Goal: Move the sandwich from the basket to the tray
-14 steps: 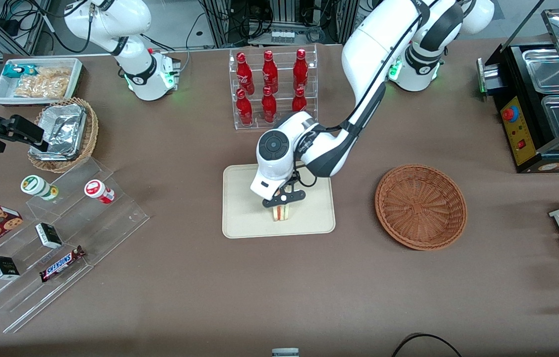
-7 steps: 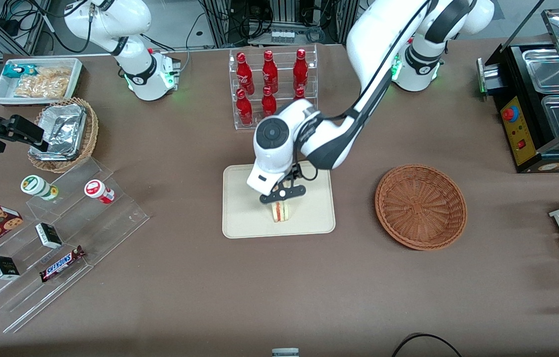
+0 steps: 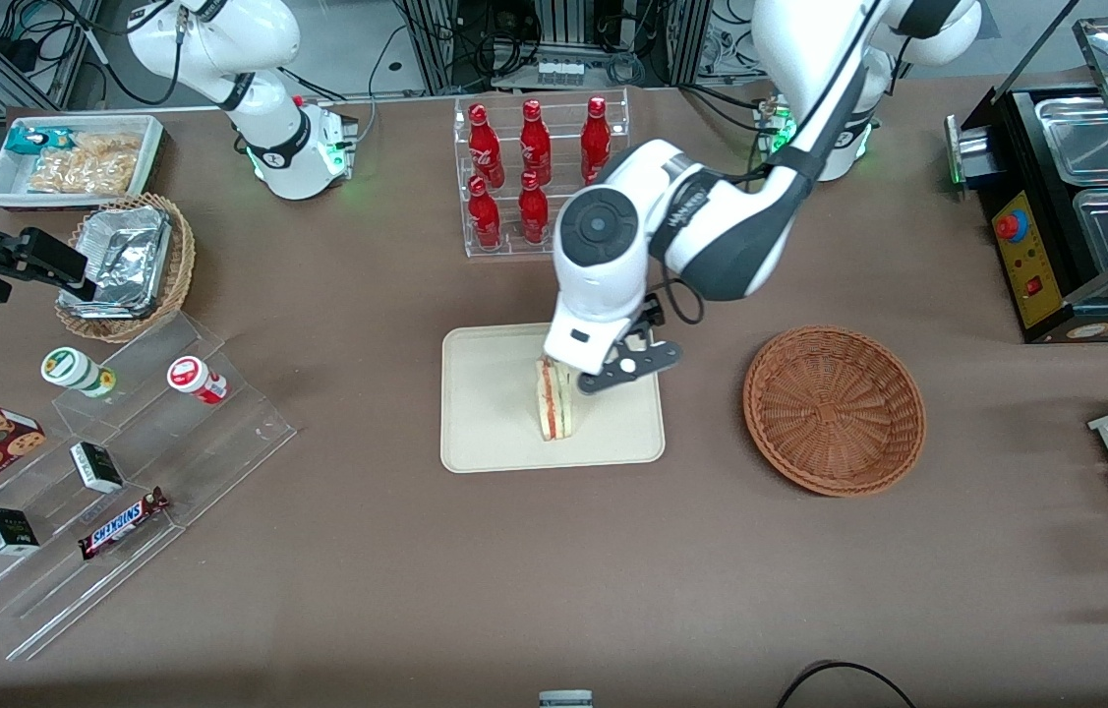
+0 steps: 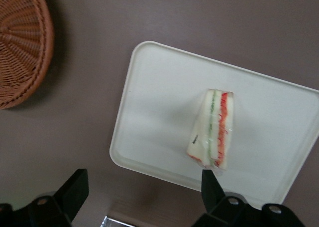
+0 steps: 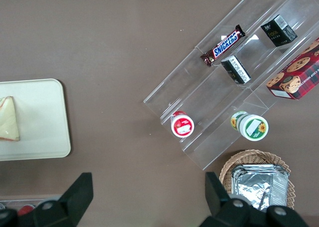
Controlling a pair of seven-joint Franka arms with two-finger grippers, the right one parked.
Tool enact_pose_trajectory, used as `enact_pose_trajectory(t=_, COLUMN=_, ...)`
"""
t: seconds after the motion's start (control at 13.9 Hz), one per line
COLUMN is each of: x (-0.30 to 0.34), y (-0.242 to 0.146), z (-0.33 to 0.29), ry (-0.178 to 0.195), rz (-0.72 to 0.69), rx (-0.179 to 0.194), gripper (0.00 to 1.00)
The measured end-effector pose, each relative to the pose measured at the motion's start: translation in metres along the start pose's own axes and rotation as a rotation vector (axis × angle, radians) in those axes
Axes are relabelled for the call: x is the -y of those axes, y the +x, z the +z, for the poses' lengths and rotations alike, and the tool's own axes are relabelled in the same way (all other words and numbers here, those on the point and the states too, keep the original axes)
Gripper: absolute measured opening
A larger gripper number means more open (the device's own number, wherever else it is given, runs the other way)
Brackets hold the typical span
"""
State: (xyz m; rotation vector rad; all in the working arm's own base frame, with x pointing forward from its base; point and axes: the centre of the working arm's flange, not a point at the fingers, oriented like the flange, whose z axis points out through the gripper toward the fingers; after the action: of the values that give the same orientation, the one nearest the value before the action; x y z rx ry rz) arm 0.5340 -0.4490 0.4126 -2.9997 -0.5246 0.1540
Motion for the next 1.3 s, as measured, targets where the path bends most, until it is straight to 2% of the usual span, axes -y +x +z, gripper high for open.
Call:
enact_pose_trajectory(t=0.22, x=0.031, y=0.029, z=0.006, ry=0.079, rz=-0.070, rx=0.053, gripper=1.00)
enact_pose_trajectory(t=0.43, x=0.075, y=0.068, z=0.000, ry=0.104, rz=-0.075, rx=0.090, gripper=1.00)
enact_pose_trajectory(t=0.65, x=0.128, y=0.092, z=-0.010, ry=0.107, rz=-0.036, rx=0.112, gripper=1.00)
enact_pose_trajectory(t=1.08, x=0.249, y=0.107, z=-0.036, ry=0.095, rz=0.128, rx=0.151, gripper=1.00)
enact_pose_trajectory(t=1.3, x=0.324, y=0.105, z=-0.059, ry=0.085, rz=0.260, rx=0.211, gripper=1.00)
